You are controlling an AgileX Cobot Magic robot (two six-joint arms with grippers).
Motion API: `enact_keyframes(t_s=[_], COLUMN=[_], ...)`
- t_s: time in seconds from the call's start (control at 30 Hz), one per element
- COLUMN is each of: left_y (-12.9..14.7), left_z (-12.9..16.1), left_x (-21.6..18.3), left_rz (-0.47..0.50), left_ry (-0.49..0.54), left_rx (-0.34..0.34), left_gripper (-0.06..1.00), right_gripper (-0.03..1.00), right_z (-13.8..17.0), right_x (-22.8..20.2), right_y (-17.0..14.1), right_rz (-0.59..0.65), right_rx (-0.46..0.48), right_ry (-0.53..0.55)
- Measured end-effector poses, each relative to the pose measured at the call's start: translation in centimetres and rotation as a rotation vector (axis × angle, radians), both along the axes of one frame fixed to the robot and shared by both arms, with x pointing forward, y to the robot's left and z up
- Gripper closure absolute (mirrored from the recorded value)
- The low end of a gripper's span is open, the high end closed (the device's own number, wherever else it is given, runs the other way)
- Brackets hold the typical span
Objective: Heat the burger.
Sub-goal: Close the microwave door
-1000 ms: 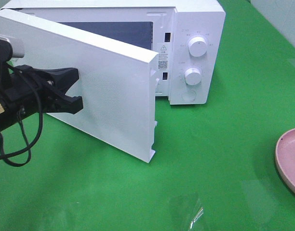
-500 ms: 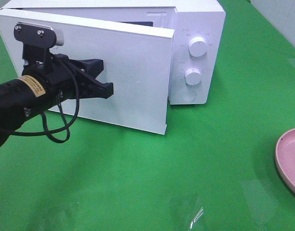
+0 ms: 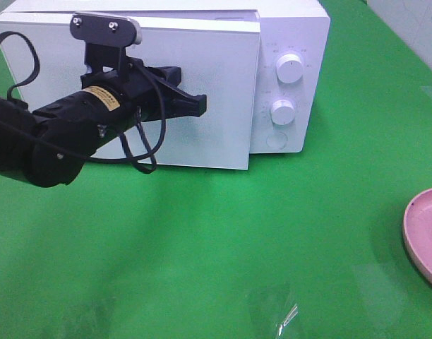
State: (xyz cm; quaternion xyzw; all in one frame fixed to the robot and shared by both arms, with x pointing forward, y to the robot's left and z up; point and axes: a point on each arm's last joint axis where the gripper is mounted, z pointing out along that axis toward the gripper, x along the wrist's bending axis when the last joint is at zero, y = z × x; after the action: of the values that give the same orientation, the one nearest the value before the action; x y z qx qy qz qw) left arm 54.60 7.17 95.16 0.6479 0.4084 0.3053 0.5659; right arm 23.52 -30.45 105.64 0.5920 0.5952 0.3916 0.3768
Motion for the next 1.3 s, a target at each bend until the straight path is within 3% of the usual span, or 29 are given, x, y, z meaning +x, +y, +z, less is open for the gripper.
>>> enact_keyframes(t_s=[0.3, 0.47, 0.57, 1.03, 1.23, 1.3], left_y=[-2.2, -3.0, -3.2, -3.2, -3.4, -3.5], left_z=[-0.3, -0.4, -0.5, -0.6, -0.6, 0.2], left_x=[1.5, 1.9, 2.3, 3.1, 2.7, 2.2], left_rz=[-0.006, -0.014, 0.0, 0.029, 0.024, 0.001], left_ry=[0.017, 0.009, 0.005, 0.025, 0.096, 0.164], left_rx=[-0.004, 0.042, 0.073, 0.087, 0.087, 0.086], left_gripper=[0.94, 0.94, 0.94, 0.94, 0.94, 0.94], right_gripper=[0.21, 0.21, 0.21, 0.21, 0.21, 0.21], right_z=[0.0, 0.0, 0.0, 0.0, 0.0, 0.0], right_x=[0.0, 0.0, 0.0, 0.0, 0.0, 0.0], right_y=[0.0, 0.0, 0.0, 0.1, 0.1, 0.1], right_rz=[0.001, 0.001, 0.002, 0.004, 0.004, 0.004], right_rx=[0.001, 0.001, 0.002, 0.006, 0.006, 0.006], right_ry=[0.0, 0.0, 0.0, 0.001, 0.001, 0.001])
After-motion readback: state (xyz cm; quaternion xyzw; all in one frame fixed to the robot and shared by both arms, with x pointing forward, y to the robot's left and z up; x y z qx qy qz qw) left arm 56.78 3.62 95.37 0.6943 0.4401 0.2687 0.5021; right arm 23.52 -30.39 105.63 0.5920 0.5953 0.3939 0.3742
